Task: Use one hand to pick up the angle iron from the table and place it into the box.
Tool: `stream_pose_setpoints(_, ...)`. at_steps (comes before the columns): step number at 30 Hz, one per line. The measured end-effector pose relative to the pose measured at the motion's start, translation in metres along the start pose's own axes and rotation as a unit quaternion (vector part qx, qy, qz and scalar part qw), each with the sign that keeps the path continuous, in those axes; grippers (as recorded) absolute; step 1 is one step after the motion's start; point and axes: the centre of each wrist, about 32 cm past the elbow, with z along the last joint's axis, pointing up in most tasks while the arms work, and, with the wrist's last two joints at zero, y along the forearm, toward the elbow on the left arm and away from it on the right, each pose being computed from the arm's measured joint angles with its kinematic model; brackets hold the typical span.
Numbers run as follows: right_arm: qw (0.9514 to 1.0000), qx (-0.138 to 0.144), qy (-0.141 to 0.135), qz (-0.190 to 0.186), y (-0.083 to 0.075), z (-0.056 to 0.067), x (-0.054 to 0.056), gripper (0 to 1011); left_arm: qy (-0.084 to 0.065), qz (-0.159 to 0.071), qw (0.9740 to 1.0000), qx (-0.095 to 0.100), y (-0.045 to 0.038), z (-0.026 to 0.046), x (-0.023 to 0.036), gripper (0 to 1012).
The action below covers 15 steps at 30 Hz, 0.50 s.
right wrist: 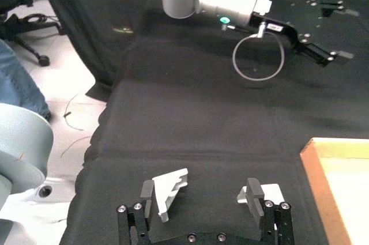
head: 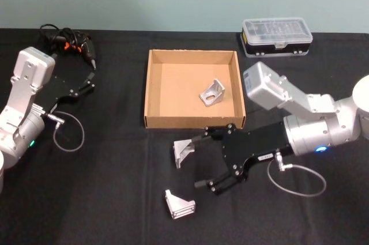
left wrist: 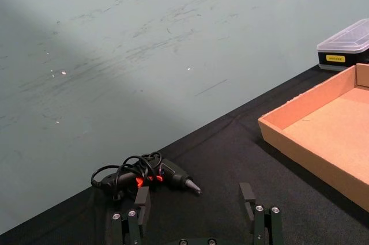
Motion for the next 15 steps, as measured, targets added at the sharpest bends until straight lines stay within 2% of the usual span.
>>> stream_pose_setpoints(15,0.9994,-0.024,-0.007,0.023,0.017,-0.007,-0.001,1003,0.000,0.000,1.0000,0.000,0.0000,0.0000,0.0000,1000)
